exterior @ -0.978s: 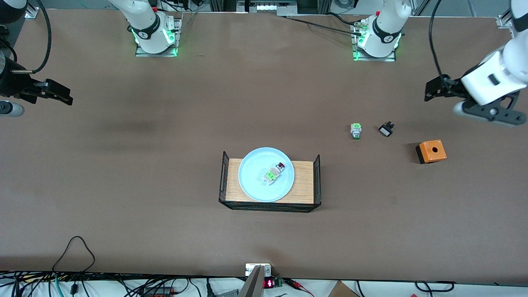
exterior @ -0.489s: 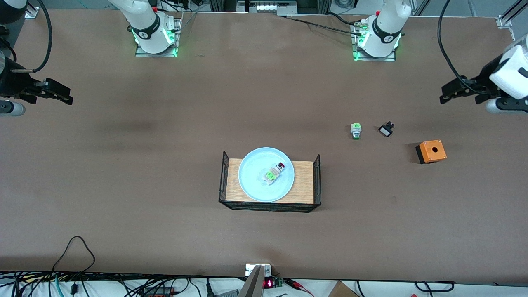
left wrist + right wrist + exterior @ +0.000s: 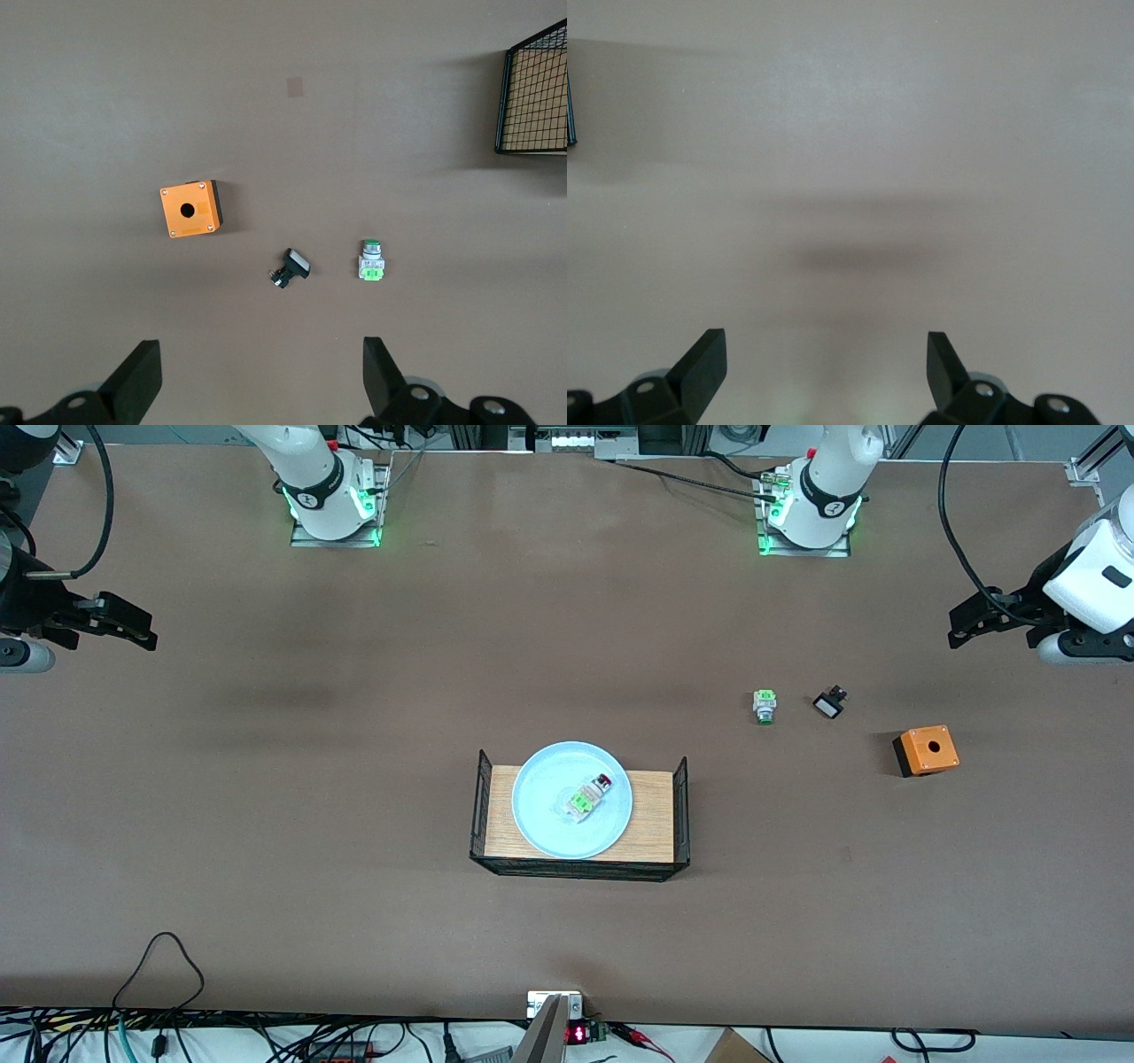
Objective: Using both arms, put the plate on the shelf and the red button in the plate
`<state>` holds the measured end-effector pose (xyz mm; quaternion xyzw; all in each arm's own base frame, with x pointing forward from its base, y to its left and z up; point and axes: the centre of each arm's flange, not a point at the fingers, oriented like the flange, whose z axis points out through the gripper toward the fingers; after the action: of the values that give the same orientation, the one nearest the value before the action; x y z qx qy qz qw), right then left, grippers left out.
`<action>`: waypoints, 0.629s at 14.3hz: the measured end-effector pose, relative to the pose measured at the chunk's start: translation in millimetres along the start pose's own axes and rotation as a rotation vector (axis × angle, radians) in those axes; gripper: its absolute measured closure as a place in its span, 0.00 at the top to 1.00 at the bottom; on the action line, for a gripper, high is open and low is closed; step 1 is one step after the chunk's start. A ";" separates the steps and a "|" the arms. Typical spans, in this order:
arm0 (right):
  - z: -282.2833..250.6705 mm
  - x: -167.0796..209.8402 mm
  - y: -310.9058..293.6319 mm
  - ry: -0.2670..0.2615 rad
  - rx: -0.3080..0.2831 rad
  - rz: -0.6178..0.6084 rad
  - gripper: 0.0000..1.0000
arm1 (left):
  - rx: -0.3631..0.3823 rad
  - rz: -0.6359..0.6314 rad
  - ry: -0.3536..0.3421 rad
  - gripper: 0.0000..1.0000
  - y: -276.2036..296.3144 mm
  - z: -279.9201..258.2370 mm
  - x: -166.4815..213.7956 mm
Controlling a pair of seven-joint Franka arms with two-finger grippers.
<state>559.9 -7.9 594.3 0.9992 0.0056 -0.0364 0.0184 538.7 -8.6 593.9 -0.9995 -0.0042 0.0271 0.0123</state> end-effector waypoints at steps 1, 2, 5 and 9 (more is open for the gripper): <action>0.0 0.0 0.0 0.000 0.000 0.000 1.00 | 0.000 0.000 -0.002 1.00 0.0 1.1 -0.1; 0.0 0.0 0.0 0.000 0.000 0.000 1.00 | 0.000 0.001 -0.004 1.00 0.3 2.0 -0.1; 0.0 0.0 0.0 0.000 0.000 0.000 1.00 | 0.001 0.003 -0.008 1.00 1.4 3.8 -0.3; 0.0 0.0 0.1 0.000 0.000 0.000 1.00 | 0.001 0.005 -0.010 1.00 2.7 4.4 -0.4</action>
<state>559.9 -8.0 594.4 0.9992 0.0056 -0.0363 0.0184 538.1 -11.1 589.4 -0.9994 -0.0017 0.0319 0.0126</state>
